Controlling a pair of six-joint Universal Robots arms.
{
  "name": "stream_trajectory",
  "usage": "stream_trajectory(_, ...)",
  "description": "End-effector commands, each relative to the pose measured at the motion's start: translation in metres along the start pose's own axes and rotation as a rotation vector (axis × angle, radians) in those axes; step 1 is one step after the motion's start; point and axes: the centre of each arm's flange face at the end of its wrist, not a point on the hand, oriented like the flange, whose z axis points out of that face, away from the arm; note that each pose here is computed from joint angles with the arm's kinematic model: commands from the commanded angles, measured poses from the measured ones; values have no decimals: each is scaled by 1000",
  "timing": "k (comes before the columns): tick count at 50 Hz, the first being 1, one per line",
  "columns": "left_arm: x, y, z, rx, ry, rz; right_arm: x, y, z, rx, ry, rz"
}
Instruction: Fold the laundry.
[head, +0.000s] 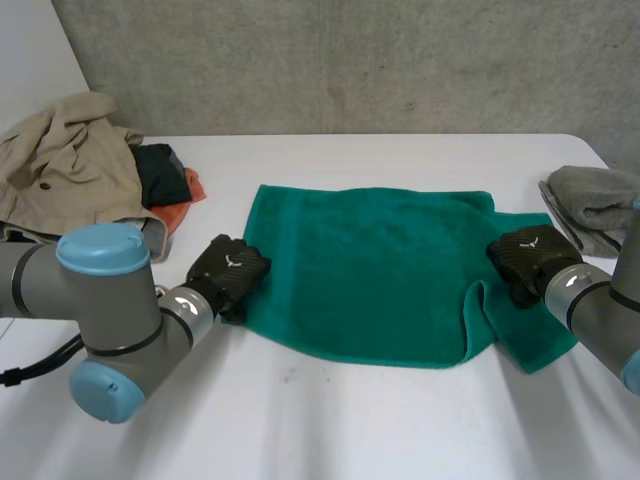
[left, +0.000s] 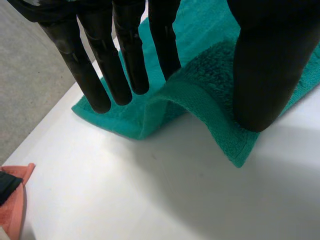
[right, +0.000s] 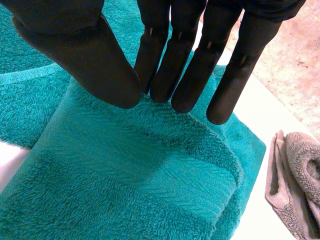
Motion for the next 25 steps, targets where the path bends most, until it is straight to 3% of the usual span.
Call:
stream_trajectory(1, 3, 4, 3, -8, 9, 3, 0, 0, 0, -1, -1, 0)
stream_trajectory(12, 2, -6, 6, 16, -14, 15, 1, 1, -2, -10, 5, 0)
stream_trajectory(20, -47, -59, -36, 109, -219, 22, 14, -26, -34, 3, 15, -59)
stream_trajectory(25, -70, -73, -78, 114, -293, 24, 17, -39, -75, -87, -58, -219)
